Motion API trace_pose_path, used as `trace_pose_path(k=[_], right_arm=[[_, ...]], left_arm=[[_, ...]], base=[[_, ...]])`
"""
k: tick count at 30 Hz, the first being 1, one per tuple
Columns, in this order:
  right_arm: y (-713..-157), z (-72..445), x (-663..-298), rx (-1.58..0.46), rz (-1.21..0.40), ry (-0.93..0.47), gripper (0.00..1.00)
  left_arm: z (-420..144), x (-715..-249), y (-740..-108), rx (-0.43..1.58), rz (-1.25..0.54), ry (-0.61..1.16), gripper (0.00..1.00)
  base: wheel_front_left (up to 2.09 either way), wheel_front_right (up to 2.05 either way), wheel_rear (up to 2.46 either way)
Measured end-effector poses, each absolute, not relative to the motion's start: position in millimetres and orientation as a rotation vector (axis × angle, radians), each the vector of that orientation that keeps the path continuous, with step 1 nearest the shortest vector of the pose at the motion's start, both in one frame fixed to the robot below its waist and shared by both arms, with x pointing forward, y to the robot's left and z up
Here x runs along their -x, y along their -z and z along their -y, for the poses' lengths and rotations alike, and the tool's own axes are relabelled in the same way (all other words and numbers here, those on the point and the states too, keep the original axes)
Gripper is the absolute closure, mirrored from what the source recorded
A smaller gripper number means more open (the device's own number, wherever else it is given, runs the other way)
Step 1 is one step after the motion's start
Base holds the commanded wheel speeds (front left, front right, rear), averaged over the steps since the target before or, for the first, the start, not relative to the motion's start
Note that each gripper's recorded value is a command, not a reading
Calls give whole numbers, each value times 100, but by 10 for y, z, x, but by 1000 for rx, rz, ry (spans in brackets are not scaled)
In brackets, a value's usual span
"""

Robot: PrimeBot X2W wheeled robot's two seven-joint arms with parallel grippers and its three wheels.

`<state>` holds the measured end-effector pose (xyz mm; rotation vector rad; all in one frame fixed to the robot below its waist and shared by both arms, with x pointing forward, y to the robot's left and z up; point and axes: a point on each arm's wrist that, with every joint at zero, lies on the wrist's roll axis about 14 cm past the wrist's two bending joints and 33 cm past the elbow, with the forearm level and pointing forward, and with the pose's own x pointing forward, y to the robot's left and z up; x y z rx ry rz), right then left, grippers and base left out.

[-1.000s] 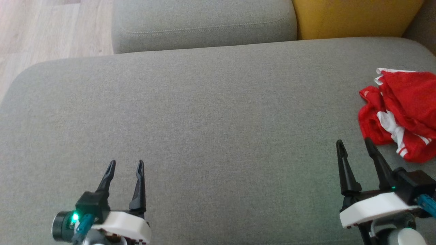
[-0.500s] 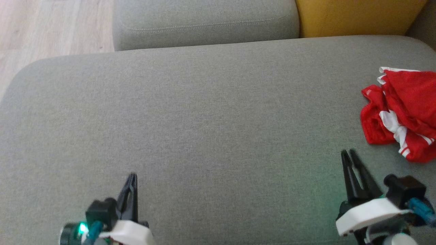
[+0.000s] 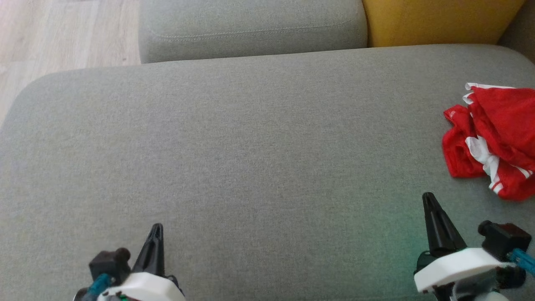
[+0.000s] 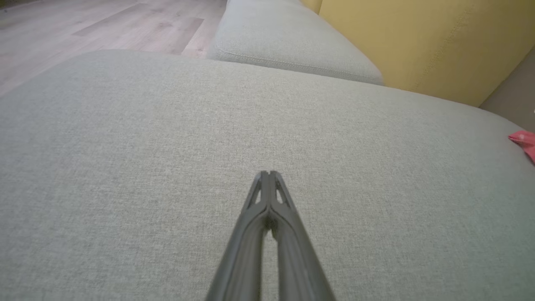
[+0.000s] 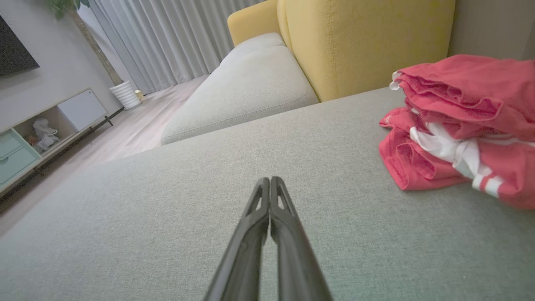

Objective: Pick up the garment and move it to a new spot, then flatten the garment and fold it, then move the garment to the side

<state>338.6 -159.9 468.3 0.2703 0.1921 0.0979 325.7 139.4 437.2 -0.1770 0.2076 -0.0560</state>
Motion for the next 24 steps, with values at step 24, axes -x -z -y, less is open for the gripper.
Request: trace_pose_path(k=[24], right_arm=[[-4677, 1663, -3434, -570, -182, -52, 100]], left_arm=[[-1522, -3342, -4336, 472, -262, -9, 100]], base=[[0, 0, 0]])
